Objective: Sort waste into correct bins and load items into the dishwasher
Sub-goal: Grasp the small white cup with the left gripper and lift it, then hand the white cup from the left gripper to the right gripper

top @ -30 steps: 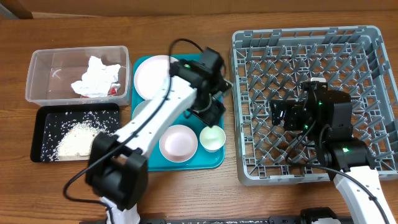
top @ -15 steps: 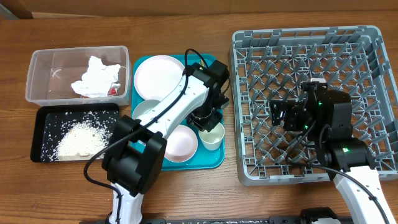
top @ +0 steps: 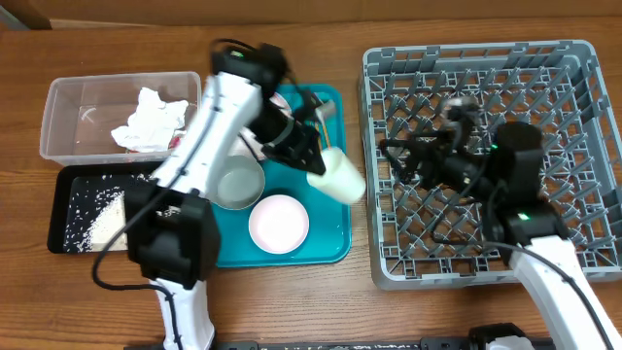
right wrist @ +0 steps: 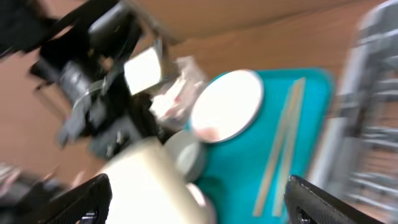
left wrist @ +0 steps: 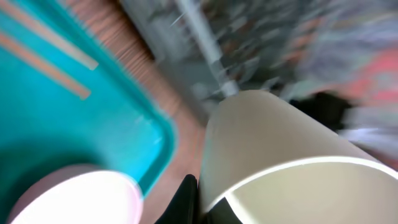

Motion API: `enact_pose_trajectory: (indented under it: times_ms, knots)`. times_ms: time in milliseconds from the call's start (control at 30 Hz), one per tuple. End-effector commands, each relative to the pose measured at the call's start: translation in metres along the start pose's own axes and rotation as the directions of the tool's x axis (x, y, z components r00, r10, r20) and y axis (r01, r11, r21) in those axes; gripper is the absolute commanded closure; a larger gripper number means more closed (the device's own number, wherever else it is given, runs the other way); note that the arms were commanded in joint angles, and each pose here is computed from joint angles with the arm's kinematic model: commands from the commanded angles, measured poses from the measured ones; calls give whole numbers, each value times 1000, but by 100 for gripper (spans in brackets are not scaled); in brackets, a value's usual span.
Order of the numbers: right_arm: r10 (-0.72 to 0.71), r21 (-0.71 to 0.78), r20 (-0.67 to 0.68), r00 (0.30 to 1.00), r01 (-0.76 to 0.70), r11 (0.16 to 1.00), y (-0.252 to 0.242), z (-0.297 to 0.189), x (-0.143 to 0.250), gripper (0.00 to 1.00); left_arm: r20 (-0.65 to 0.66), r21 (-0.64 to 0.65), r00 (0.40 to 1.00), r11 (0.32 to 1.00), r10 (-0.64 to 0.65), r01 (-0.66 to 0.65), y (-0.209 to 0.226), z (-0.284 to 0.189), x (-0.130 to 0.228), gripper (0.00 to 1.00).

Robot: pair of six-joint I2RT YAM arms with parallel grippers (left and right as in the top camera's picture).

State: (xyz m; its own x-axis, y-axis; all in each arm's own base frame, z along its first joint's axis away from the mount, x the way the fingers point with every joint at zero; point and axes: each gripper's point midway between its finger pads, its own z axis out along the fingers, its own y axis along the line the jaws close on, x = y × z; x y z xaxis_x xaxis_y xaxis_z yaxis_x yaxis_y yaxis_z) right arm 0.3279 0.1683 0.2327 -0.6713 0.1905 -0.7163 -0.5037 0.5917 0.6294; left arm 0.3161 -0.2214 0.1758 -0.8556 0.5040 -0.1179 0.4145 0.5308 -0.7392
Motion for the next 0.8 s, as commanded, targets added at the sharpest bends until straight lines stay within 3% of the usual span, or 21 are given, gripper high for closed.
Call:
enact_pose_trajectory:
  times_ms: [0, 333, 767]
  knots:
    - [4, -195, -72, 997, -18, 981, 30, 13, 5, 10, 211, 273, 974, 952, 81, -138, -44, -34, -21, 96]
    - [-63, -436, -83, 995, 21, 900, 68, 37, 6, 10, 311, 390, 950, 906, 36, -162, -58, -59, -27, 96]
    - [-142, -508, -3, 990, 121, 853, 95, 36, -4, 19, 328, 416, 944, 893, 28, -172, -63, -62, -30, 96]
